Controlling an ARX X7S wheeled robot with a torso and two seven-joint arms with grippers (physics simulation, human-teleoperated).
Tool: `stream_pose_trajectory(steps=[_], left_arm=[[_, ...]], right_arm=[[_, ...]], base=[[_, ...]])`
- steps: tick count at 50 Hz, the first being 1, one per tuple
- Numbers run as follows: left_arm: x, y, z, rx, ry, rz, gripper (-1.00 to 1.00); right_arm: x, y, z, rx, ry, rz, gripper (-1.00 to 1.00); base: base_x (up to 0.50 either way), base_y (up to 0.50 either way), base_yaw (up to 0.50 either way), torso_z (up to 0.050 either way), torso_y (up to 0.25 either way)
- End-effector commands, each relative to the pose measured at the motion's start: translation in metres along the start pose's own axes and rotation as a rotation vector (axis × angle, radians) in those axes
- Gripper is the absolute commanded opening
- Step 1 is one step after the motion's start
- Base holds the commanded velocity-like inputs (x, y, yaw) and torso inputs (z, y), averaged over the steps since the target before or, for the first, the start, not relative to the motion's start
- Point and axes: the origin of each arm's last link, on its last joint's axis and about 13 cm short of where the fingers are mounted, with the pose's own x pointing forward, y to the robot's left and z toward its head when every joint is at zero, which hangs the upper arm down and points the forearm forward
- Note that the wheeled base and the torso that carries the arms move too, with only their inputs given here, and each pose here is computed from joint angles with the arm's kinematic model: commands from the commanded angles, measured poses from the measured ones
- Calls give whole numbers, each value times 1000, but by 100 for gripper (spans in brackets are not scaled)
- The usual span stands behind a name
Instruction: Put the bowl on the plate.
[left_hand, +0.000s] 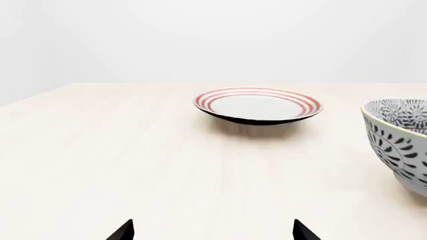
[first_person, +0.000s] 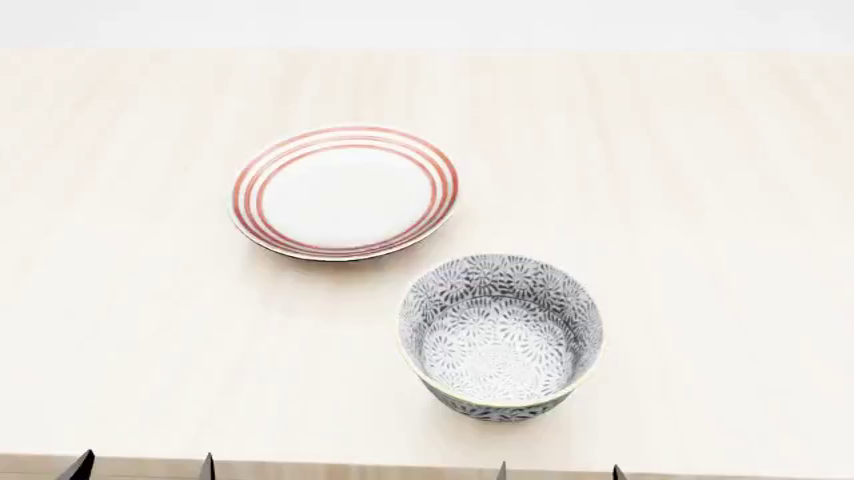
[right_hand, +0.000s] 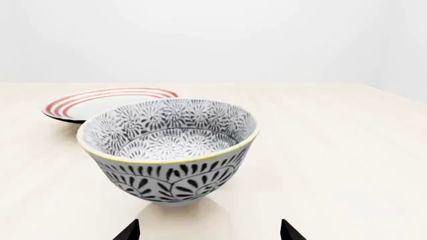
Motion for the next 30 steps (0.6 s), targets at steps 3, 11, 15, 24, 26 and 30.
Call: stream_pose_trajectory(steps=[3,11,15,24,26,30], left_arm=[[0,0,0,0,1,0,100],[0,0,0,1,2,0,100],[0,0,0,9,7,-6,100],[0,0,0,22,11,-2,100],[0,-1,0,30,11,-1,100],[0,-1,0,35,10,-2,100]], right_arm=[[0,1,-1,8,4,5,100],[0,1,-1,7,6,2,100],[0,0,-2,9,8,-1,100],[1,0,-2,11,10,-2,100],[1,0,-2,11,10,-2,100],[1,0,-2,10,10,-4,100]], base=[[0,0,0,0,0],[0,0,0,0,0],[0,0,0,0,0],[0,0,0,0,0],[0,0,0,0,0],[0,0,0,0,0]])
